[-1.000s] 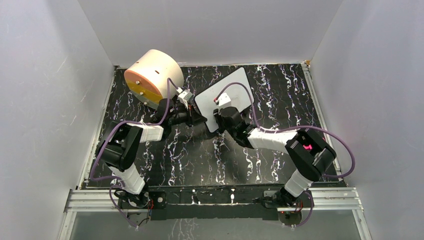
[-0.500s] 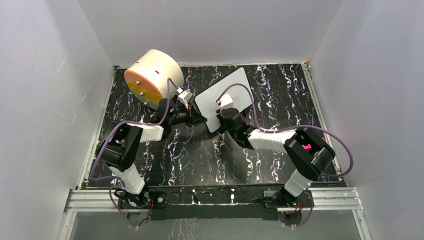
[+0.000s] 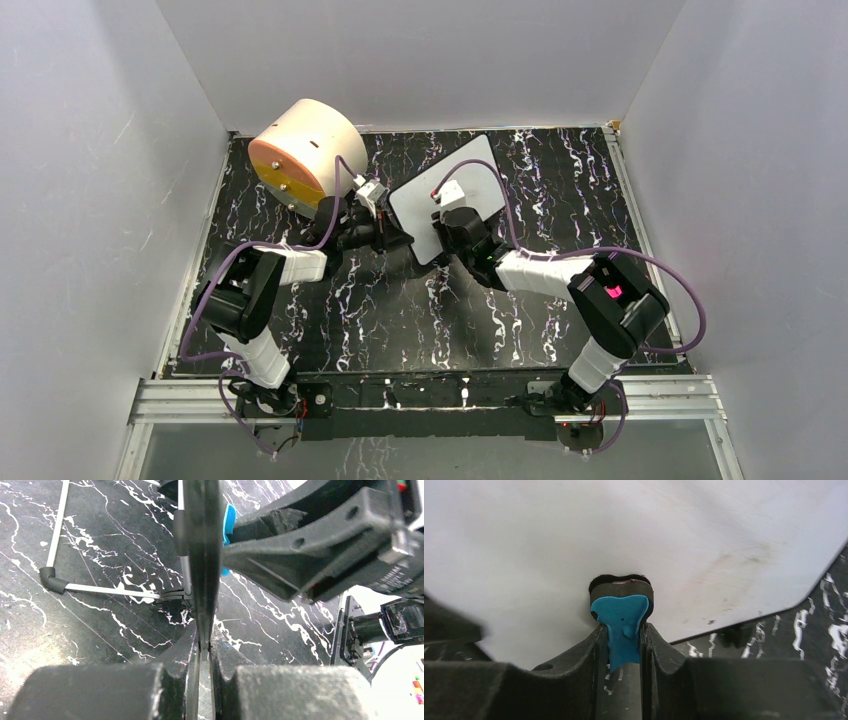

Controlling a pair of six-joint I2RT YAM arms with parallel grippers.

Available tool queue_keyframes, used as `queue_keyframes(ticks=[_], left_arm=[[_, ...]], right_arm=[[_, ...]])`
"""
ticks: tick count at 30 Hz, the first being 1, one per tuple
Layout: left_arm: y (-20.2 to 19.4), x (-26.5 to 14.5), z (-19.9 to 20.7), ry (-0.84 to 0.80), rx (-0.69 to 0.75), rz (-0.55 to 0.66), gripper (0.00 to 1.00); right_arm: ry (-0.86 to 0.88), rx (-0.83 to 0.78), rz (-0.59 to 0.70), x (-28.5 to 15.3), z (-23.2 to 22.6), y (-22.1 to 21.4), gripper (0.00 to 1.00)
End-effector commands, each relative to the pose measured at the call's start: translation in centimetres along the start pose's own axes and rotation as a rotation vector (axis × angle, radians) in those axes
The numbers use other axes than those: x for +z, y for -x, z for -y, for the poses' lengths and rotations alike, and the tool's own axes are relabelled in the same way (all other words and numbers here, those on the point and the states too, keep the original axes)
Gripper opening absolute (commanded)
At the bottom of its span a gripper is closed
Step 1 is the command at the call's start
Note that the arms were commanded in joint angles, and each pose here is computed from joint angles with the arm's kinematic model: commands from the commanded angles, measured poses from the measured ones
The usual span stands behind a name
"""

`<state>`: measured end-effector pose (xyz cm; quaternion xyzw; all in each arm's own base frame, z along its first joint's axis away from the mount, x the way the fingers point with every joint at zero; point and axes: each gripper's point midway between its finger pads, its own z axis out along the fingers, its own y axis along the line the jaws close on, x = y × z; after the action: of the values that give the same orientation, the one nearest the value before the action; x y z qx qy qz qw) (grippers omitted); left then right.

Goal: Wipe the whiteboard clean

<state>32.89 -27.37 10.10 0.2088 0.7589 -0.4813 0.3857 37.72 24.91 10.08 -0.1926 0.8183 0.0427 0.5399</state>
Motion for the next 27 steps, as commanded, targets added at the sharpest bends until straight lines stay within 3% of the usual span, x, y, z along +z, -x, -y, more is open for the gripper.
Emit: queue_keyframes(ticks=[1,8,17,27], left_arm=[[0.1,0.1,2.1,-0.085,0.006,-0.030,0.00],[0.0,0.1,2.3,-0.100,0.005,-0.034,0.00],[-0.3,0.3,2.4,-0.114,-0.003,-0.046,0.00],[-0.7,0.5,2.2,-0.113,0.006,-0.073,0.00]], right_arm=[[0.278,0.050,0.098,-1.2,-6.5,5.0,0.07],[0.295,0.018,0.124,-1.0,-6.3,8.4,0.07],[0.211,0.024,0.037,4.2,-0.2,9.9,0.07],[0.201,0.069,0.026,4.4,3.3,11.4,0.08]])
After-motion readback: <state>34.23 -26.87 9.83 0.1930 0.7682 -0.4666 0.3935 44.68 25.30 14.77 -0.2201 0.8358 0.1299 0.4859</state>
